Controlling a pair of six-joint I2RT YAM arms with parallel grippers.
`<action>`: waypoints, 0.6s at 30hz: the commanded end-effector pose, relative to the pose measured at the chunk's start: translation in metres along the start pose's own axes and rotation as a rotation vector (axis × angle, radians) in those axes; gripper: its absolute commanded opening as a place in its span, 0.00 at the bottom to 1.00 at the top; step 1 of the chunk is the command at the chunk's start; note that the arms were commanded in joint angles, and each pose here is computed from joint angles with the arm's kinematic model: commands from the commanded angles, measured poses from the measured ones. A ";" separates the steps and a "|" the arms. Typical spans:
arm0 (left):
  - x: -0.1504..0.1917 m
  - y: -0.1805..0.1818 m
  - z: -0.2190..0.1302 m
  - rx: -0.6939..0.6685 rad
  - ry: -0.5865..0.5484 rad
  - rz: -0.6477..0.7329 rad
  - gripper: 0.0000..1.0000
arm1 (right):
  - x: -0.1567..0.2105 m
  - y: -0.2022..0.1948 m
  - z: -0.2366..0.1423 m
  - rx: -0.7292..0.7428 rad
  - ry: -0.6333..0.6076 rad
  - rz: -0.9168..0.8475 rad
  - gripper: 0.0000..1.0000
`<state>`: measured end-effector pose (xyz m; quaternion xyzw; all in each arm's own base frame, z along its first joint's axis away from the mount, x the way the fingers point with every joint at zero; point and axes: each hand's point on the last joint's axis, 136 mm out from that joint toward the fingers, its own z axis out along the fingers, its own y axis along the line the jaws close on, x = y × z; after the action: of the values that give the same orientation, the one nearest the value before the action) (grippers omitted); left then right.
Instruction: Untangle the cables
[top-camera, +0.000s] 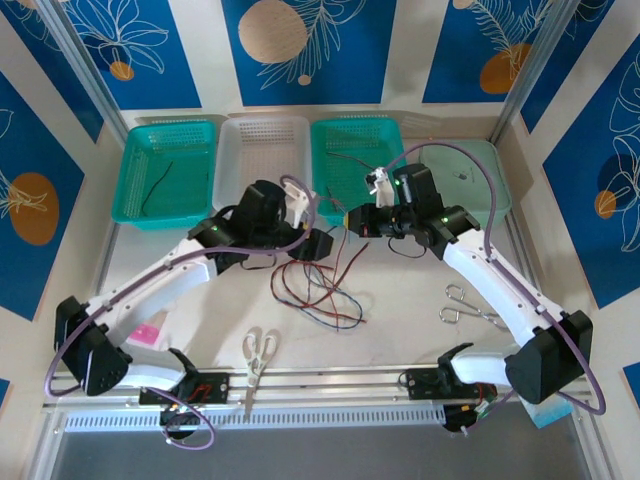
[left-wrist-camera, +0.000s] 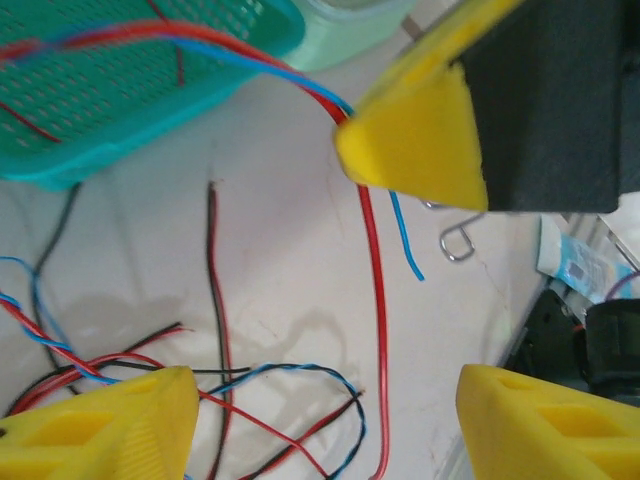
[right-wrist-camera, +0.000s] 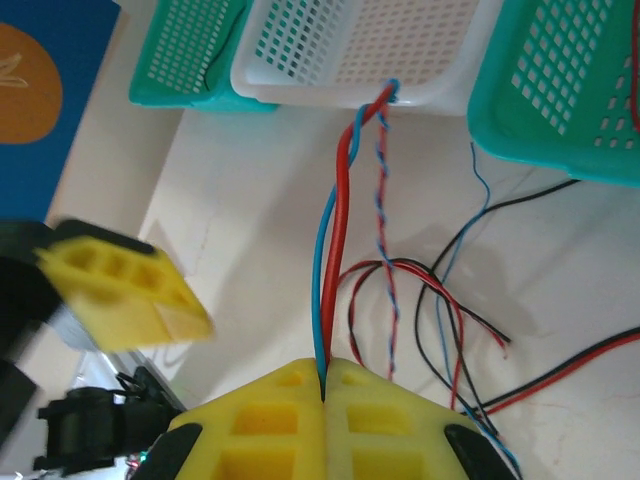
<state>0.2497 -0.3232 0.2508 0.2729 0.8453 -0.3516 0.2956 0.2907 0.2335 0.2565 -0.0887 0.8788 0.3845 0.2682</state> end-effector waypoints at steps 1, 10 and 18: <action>0.001 -0.017 0.011 0.079 0.008 0.004 0.67 | -0.006 0.011 -0.002 -0.074 -0.006 0.064 0.00; 0.004 -0.021 0.023 0.101 0.023 -0.034 0.49 | -0.009 0.012 -0.006 -0.090 -0.013 0.081 0.00; 0.011 -0.014 0.032 0.088 0.038 -0.054 0.26 | -0.011 0.014 -0.009 -0.117 -0.019 0.094 0.00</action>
<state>0.2464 -0.3475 0.2373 0.2673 0.8420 -0.3833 0.2695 0.2953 0.2340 0.2699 -0.0558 0.8640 0.4302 0.2556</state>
